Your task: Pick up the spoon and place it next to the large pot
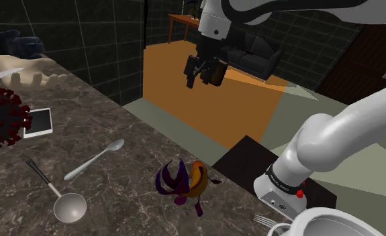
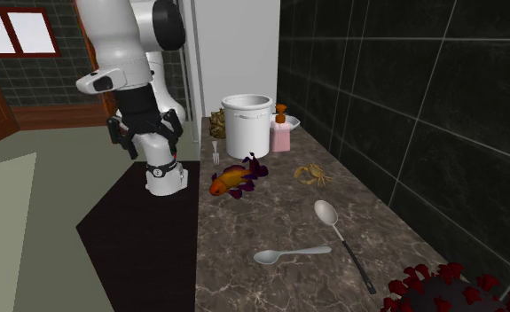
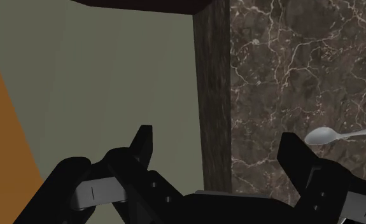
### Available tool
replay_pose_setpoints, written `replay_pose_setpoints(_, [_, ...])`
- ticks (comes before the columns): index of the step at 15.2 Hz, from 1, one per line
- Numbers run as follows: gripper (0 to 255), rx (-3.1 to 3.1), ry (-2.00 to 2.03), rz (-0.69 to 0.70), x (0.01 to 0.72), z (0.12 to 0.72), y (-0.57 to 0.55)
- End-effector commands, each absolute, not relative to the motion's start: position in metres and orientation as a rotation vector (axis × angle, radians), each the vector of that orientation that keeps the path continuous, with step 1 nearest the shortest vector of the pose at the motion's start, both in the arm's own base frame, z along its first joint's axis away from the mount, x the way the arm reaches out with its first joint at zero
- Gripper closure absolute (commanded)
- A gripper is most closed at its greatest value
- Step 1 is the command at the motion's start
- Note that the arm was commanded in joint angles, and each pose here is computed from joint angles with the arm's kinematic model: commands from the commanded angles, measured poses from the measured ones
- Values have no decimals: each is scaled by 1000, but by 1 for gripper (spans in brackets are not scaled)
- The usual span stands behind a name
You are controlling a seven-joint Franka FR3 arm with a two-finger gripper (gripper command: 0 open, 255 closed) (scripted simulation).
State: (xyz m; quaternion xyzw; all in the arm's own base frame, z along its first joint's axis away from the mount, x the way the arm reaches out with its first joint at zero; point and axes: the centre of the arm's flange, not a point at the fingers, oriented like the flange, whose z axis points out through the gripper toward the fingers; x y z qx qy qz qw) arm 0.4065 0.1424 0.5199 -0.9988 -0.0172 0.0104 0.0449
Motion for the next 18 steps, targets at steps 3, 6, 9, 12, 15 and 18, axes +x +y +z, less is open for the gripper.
replay_pose_setpoints(3, [0, -3060, -74, 65, 426, 492, 184])
replay_pose_setpoints(6, [0, -3066, -91, 90, 441, 470, 216])
replay_pose_setpoints(9, [0, -3072, -108, 115, 456, 449, 249])
replay_pose_setpoints(12, [0, -3078, -125, 141, 469, 426, 281])
replay_pose_setpoints(15, [0, -3084, -142, 166, 482, 403, 313])
replay_pose_setpoints(18, [0, -3089, -159, 192, 494, 380, 345])
